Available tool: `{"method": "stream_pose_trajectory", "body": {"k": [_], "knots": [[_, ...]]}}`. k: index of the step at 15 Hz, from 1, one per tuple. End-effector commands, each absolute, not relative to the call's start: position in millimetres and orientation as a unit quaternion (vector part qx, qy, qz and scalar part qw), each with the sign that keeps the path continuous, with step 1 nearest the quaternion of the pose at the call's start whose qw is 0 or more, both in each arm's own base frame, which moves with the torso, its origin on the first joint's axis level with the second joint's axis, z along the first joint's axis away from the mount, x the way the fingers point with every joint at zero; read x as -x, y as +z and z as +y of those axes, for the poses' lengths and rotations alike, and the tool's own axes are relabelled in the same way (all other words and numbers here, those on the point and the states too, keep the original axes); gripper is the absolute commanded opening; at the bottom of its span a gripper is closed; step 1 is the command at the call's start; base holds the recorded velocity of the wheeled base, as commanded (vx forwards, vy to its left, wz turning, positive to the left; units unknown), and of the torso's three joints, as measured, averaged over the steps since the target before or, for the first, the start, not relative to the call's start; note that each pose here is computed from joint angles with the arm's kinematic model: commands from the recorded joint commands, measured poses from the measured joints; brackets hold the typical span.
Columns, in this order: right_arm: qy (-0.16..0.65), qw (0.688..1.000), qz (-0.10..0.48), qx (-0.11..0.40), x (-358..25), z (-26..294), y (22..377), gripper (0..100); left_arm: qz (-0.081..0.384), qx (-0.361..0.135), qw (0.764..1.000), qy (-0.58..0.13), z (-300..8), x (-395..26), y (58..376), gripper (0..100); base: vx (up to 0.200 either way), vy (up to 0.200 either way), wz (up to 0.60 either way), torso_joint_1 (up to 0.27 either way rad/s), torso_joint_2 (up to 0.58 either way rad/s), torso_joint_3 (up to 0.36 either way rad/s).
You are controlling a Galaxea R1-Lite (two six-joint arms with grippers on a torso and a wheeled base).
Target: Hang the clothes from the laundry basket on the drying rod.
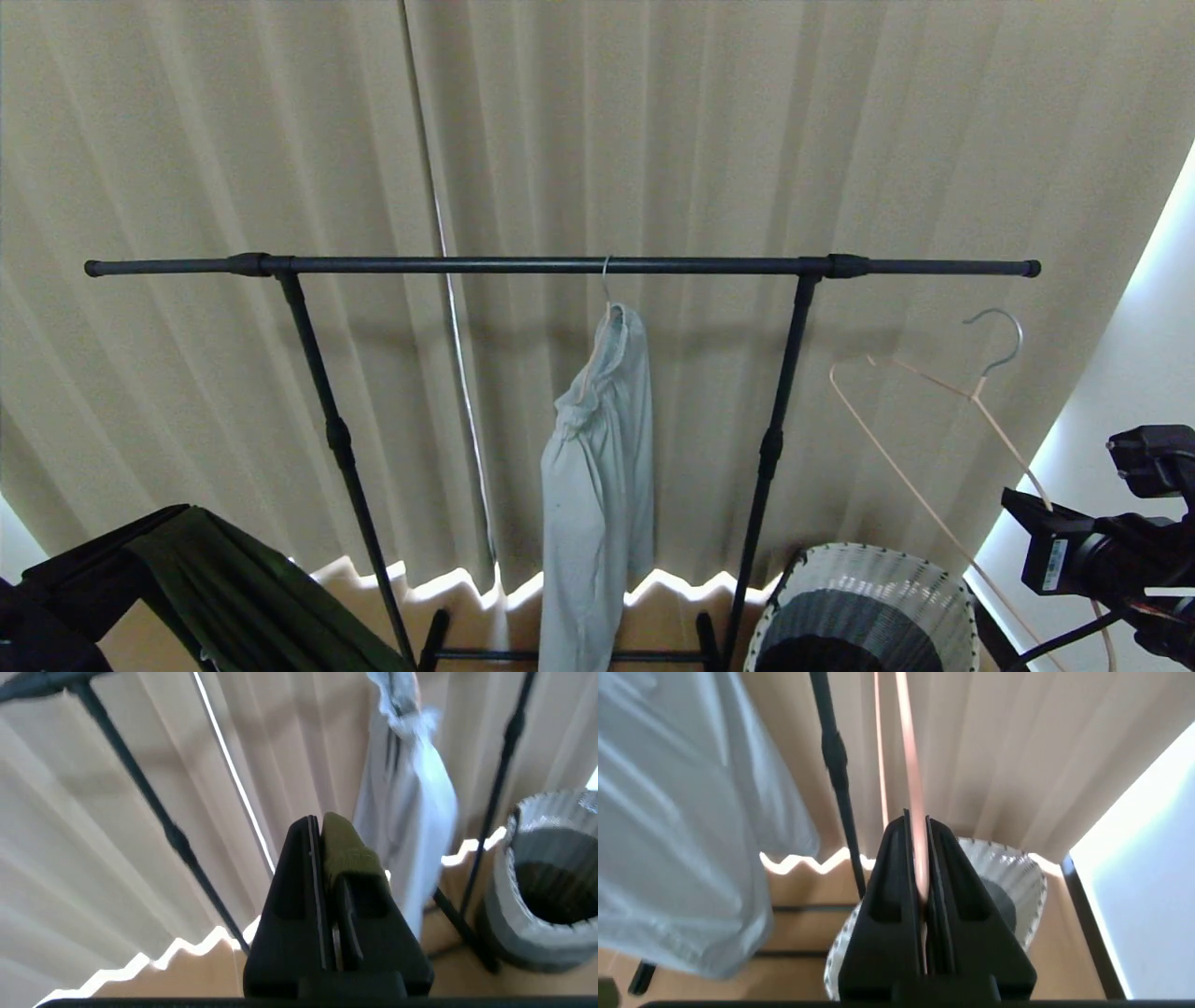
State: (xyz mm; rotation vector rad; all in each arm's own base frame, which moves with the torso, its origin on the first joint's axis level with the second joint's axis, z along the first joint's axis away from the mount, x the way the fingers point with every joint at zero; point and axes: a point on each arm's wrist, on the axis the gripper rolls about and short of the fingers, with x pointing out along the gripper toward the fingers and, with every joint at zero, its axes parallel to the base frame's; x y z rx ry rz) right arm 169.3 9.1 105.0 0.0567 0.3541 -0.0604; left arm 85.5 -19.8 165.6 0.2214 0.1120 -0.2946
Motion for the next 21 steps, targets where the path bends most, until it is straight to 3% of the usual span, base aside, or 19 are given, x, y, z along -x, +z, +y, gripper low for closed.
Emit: {"method": "stream_pose_trajectory", "body": {"k": [1,3,18,21], "knots": [[-0.03,0.983,0.177,-0.028,-169.4,9.2,104.8,0,0.057,-0.11,0.981,-0.146,-19.8,-85.6,165.2,0,-0.2,0.0,0.0,-0.002,0.01,0.002],[-0.03,0.983,0.177,-0.028,-169.4,9.2,104.8,0,0.058,-0.11,0.981,-0.147,-19.8,-85.8,164.6,0,-0.2,0.0,0.0,0.002,0.0,0.0],[0.083,0.987,0.136,-0.001,-135.2,36.9,115.1,0,0.055,-0.11,0.981,-0.148,-19.8,-84.7,164.9,0,0.0,0.0,0.0,0.0,0.0,0.0],[0.083,0.987,0.136,-0.002,-135.2,36.9,115.1,0,0.055,-0.111,0.981,-0.148,-19.7,-84.3,164.1,0,0.0,0.2,0.0,0.004,0.0,0.004]]}}
